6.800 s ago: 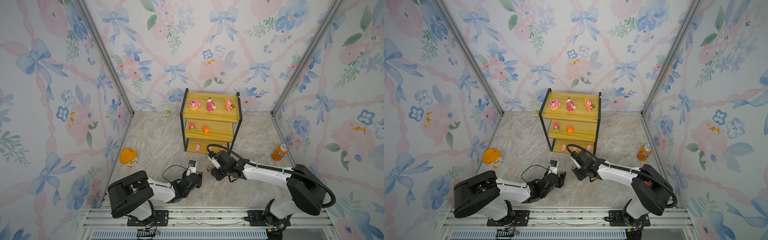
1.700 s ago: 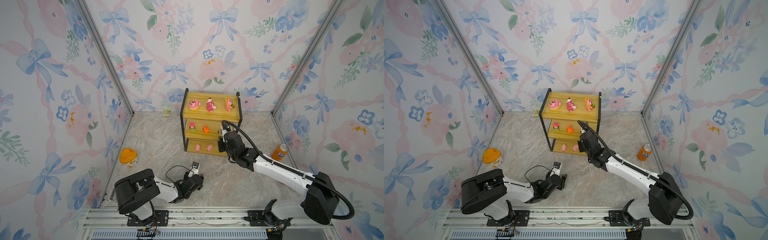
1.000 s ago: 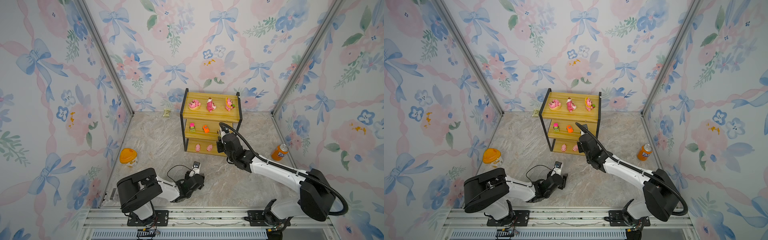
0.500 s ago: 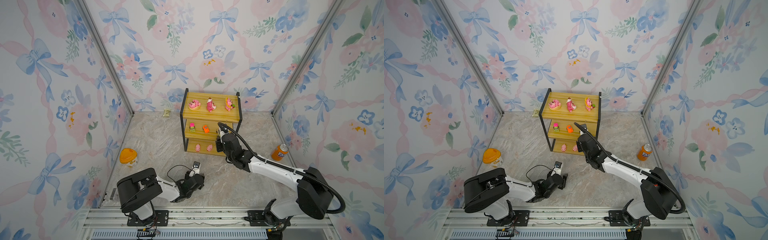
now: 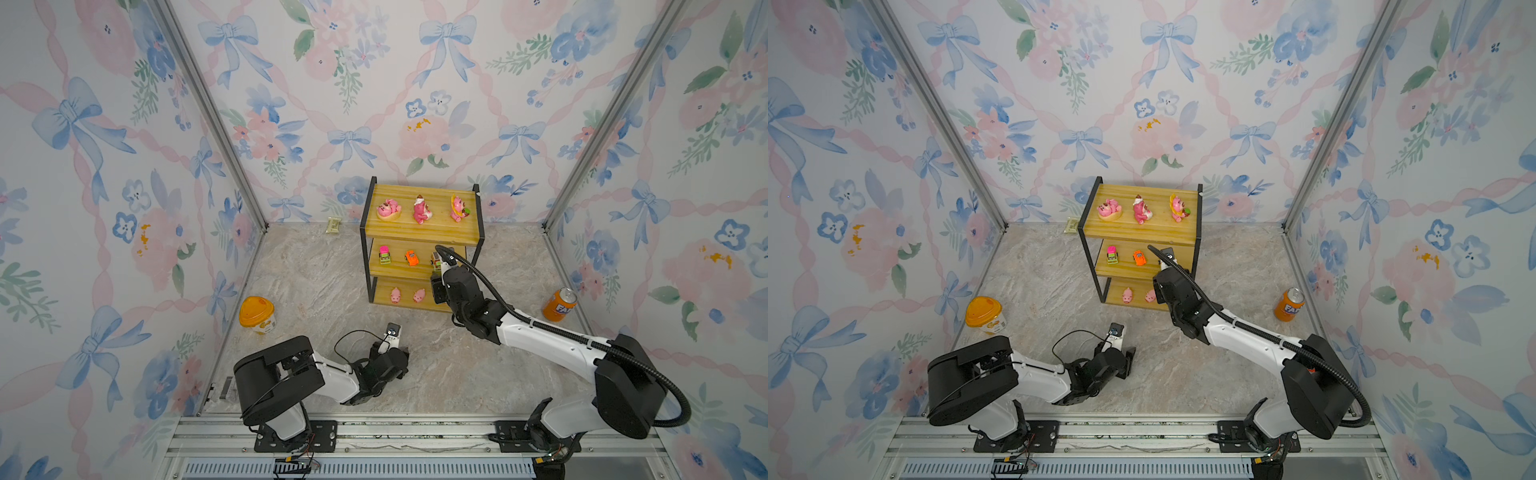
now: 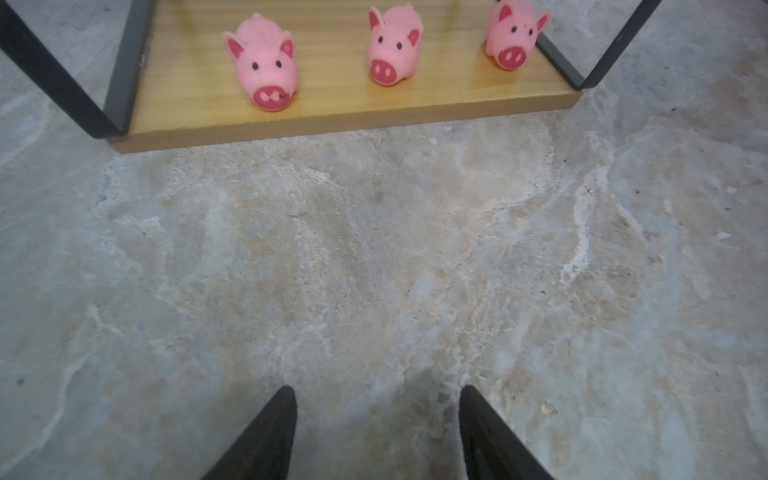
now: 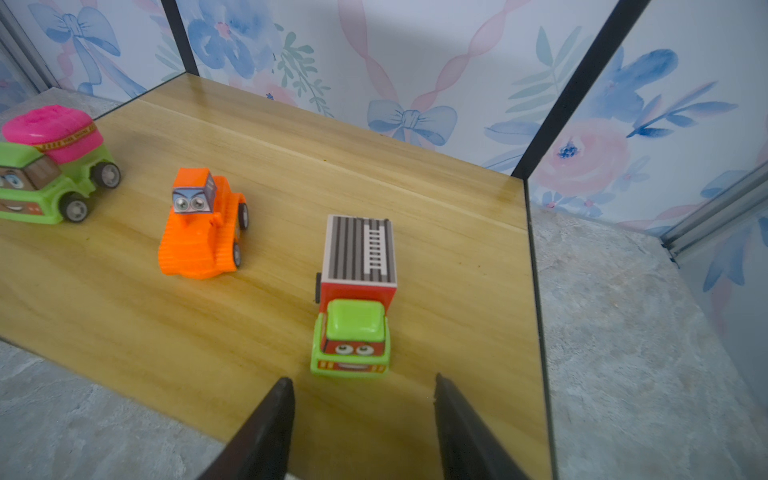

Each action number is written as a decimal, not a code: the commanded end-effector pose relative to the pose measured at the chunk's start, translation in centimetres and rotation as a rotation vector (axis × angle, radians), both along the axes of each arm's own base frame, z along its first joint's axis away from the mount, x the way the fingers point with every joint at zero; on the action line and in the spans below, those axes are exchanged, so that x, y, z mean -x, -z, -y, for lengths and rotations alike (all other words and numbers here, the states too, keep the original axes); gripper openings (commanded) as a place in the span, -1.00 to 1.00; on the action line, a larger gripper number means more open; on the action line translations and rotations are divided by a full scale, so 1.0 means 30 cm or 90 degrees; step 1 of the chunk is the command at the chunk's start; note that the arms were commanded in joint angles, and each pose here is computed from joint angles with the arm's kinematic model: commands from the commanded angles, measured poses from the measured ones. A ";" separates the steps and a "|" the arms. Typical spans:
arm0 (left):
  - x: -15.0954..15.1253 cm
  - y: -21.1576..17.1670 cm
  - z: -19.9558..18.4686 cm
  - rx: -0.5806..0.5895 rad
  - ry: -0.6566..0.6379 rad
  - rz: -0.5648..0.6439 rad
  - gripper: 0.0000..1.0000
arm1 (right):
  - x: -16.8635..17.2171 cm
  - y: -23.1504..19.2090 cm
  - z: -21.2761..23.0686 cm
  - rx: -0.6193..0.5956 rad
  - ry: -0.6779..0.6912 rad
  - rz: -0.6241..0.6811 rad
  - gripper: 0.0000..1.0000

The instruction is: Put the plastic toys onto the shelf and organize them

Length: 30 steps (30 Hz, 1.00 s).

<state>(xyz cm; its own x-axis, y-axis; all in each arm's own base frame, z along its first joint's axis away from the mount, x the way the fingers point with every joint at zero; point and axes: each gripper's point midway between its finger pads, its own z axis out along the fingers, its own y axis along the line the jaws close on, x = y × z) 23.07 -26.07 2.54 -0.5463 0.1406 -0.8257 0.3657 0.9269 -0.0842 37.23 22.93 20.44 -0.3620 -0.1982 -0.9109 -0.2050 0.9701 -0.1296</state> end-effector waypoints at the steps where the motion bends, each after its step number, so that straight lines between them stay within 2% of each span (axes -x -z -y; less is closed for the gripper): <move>1: 0.005 -0.005 -0.017 -0.008 -0.004 0.009 0.27 | 0.029 -0.029 0.005 0.025 -0.001 0.010 0.19; 11: 0.008 -0.009 -0.017 -0.008 -0.003 0.012 0.27 | 0.103 -0.093 0.010 0.072 0.001 0.031 0.29; 17: 0.009 -0.011 -0.023 -0.009 -0.004 0.014 0.28 | 0.208 -0.145 0.088 0.087 0.006 0.020 0.34; 24: 0.015 -0.033 -0.014 -0.011 0.006 0.028 0.29 | 0.361 -0.234 0.248 0.040 0.020 -0.027 0.42; 30: 0.002 -0.113 -0.002 -0.024 0.016 0.084 0.30 | 0.396 -0.297 0.437 -0.023 0.111 -0.003 0.46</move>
